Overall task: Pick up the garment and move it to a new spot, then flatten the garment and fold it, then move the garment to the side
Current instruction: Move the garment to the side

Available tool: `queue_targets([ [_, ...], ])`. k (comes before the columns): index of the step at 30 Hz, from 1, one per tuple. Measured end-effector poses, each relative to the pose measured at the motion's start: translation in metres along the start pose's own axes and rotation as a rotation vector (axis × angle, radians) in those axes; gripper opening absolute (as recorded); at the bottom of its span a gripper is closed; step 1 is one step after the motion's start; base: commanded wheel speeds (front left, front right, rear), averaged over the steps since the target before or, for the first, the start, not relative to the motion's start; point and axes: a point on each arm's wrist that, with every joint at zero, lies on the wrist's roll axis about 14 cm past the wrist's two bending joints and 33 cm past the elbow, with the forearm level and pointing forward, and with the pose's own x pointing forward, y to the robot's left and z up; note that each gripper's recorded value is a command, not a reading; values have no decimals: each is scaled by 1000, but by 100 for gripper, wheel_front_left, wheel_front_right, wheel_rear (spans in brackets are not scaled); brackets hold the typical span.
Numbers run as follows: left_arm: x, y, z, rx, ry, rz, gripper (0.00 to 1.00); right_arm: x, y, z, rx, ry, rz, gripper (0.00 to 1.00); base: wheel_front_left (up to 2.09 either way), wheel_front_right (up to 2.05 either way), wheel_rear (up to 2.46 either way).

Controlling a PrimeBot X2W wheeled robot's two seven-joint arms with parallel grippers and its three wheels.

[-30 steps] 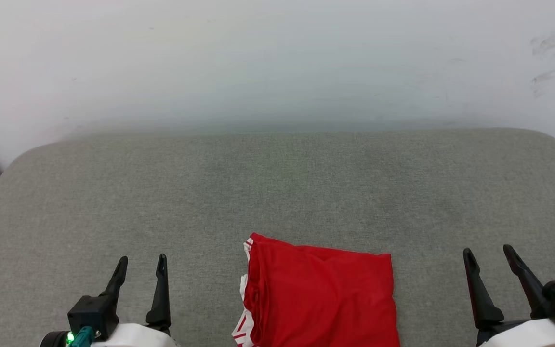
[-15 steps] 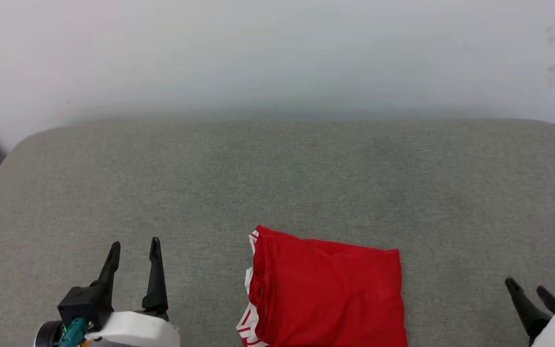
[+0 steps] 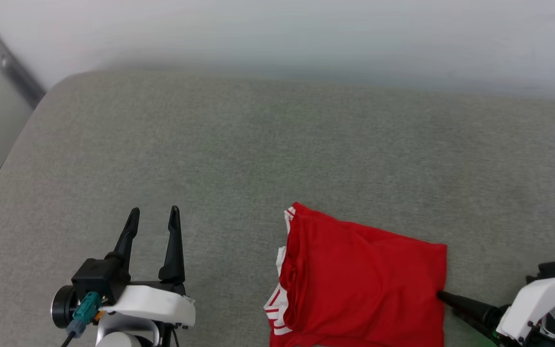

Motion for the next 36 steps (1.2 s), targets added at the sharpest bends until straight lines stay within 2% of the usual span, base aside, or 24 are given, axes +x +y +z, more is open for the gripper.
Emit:
queue_targets([
  [3,1,13,-4,16,13,30,100,28,18,-12,44,96,68,100,0,0,0],
  [6,0,17,-7,19,20,44,100,38,25,-16,41,121,85,100,0,0,0],
  [7,-1,18,-7,19,22,47,100,41,28,-18,45,133,95,64,0,0,0],
  [9,-2,20,-7,22,21,54,100,46,33,-23,33,149,103,9,0,0,0],
  [10,-3,20,-6,20,19,54,100,47,36,-25,30,150,109,0,0,0,0],
  [14,-6,20,-4,32,10,49,100,45,49,-26,-33,132,126,0,0,0,0],
  [18,-10,16,-3,39,8,34,100,32,52,-9,-206,56,77,0,0,0,0],
  [25,-9,-12,-5,19,7,-51,100,-8,14,20,-520,-71,-169,0,0,0,0],
  [29,2,-44,-1,-5,-12,-147,100,-35,-7,44,-599,-155,-295,0,0,0,0],
  [36,36,-114,4,-34,-49,-347,100,-86,-50,99,-594,-303,-494,0,0,0,0],
])
